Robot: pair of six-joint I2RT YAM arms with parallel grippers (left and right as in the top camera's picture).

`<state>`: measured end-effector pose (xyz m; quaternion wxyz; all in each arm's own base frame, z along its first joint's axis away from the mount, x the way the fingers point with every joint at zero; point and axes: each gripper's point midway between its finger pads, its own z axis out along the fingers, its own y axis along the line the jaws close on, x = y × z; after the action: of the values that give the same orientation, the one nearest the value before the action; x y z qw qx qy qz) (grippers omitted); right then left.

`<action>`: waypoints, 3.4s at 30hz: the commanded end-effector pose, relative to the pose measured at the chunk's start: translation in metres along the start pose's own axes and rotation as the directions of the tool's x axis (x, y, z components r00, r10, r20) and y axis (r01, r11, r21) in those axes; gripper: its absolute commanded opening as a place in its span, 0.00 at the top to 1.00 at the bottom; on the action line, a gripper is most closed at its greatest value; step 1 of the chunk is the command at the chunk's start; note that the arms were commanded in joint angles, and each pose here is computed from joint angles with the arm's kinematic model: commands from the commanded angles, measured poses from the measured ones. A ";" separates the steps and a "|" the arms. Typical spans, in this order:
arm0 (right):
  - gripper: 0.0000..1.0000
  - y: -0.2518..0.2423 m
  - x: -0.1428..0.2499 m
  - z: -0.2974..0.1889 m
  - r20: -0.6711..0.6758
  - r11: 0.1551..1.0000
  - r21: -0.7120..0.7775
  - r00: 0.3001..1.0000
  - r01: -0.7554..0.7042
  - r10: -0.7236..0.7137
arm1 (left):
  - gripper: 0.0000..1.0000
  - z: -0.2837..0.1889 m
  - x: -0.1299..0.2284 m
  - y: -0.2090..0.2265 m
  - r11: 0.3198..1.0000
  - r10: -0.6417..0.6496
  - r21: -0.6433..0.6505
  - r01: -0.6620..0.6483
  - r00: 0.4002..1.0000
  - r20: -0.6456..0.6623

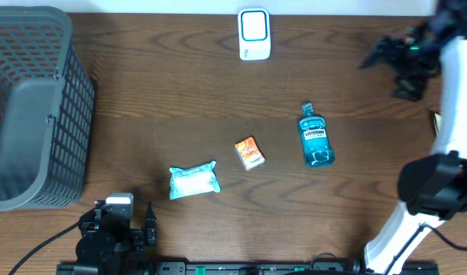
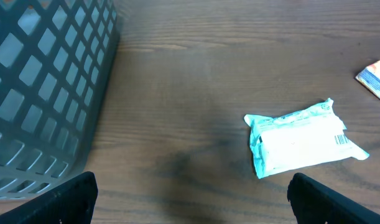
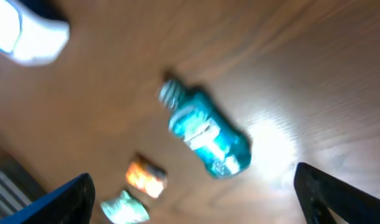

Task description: Scan the item barcode

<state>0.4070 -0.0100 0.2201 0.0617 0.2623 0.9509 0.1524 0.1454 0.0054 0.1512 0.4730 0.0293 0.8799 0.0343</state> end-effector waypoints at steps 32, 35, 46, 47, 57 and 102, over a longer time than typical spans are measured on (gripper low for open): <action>0.01 -0.018 0.141 0.176 -0.125 0.764 0.288 0.814 0.577 -0.568 | 0.02 0.001 0.001 0.002 1.000 -0.002 -0.011 0.002 1.000 -0.004; 0.01 -0.017 0.130 0.186 -0.063 0.762 0.305 0.810 0.572 -0.583 | 0.02 0.001 0.001 0.002 1.000 -0.002 -0.011 0.002 1.000 -0.004; 0.11 -0.032 0.103 0.185 -0.010 0.694 0.459 0.785 0.554 -0.620 | 0.02 0.001 0.001 0.002 1.000 -0.002 -0.011 0.002 1.000 -0.004; 0.12 -0.032 0.103 0.187 -0.018 0.690 0.460 0.783 0.559 -0.622 | 0.02 0.001 0.001 0.002 1.000 -0.002 -0.011 0.002 1.000 -0.004; 0.31 -0.057 0.120 0.244 -0.172 0.677 0.439 0.795 0.590 -0.581 | 0.02 0.001 0.001 0.002 1.000 -0.002 -0.011 0.002 1.000 -0.004; 0.81 -0.053 0.143 0.254 -0.247 0.816 0.235 0.845 0.527 -0.475 | 0.02 0.001 0.001 0.002 1.000 -0.002 -0.011 0.002 1.000 -0.004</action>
<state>0.3640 0.0697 0.0179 0.0961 0.0031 0.9945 -0.0415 0.1453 0.0054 0.1508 0.4725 0.0293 0.8802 0.0344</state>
